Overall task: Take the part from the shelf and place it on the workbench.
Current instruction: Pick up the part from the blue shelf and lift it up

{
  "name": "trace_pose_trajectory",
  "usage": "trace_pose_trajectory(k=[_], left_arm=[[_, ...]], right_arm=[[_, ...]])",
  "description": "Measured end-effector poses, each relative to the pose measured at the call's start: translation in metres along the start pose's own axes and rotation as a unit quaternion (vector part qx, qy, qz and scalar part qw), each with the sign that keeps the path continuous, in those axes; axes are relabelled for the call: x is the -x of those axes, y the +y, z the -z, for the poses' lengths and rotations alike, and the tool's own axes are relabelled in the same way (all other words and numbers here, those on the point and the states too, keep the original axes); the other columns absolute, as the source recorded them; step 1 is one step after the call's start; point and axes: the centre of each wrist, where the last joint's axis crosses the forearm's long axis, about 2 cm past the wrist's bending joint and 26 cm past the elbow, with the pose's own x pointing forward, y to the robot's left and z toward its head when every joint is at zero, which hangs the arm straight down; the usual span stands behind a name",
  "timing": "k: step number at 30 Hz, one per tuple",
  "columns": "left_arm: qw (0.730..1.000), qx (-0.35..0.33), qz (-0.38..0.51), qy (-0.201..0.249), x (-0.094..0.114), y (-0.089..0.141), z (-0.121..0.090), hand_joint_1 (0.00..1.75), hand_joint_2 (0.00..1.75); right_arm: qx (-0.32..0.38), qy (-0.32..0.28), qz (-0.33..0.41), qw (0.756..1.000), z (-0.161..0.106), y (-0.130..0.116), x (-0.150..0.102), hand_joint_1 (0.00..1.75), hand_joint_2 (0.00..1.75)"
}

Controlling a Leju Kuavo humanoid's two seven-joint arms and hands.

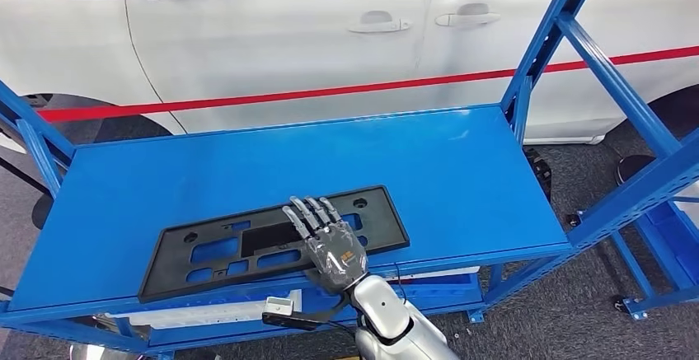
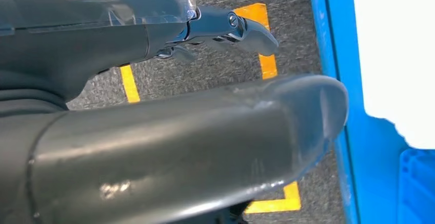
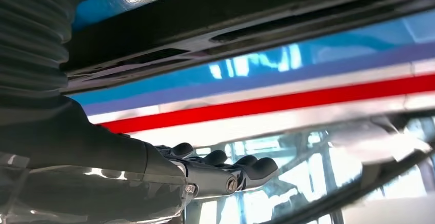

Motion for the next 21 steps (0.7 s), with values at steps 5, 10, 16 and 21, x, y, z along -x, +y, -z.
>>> trace_pose_trajectory(k=[5,10,16,21], left_arm=[[0.999,0.022,0.024,0.002,-0.012,0.0,0.008,0.0,0.0],[0.999,0.033,0.037,0.003,-0.021,-0.001,0.014,0.0,0.0],[0.999,0.033,0.038,0.002,-0.022,-0.001,0.014,0.0,0.0],[0.999,0.033,0.036,0.001,-0.022,-0.003,0.014,0.0,0.0]], right_arm=[[-0.1,0.029,-0.109,0.989,0.039,0.0,0.03,1.75,1.75],[-0.19,0.041,-0.191,0.962,0.062,0.004,0.057,1.75,1.75],[-0.216,0.052,-0.203,0.954,0.063,0.01,0.07,1.75,1.75],[-0.215,0.054,-0.204,0.954,0.067,0.008,0.072,1.75,1.75]])
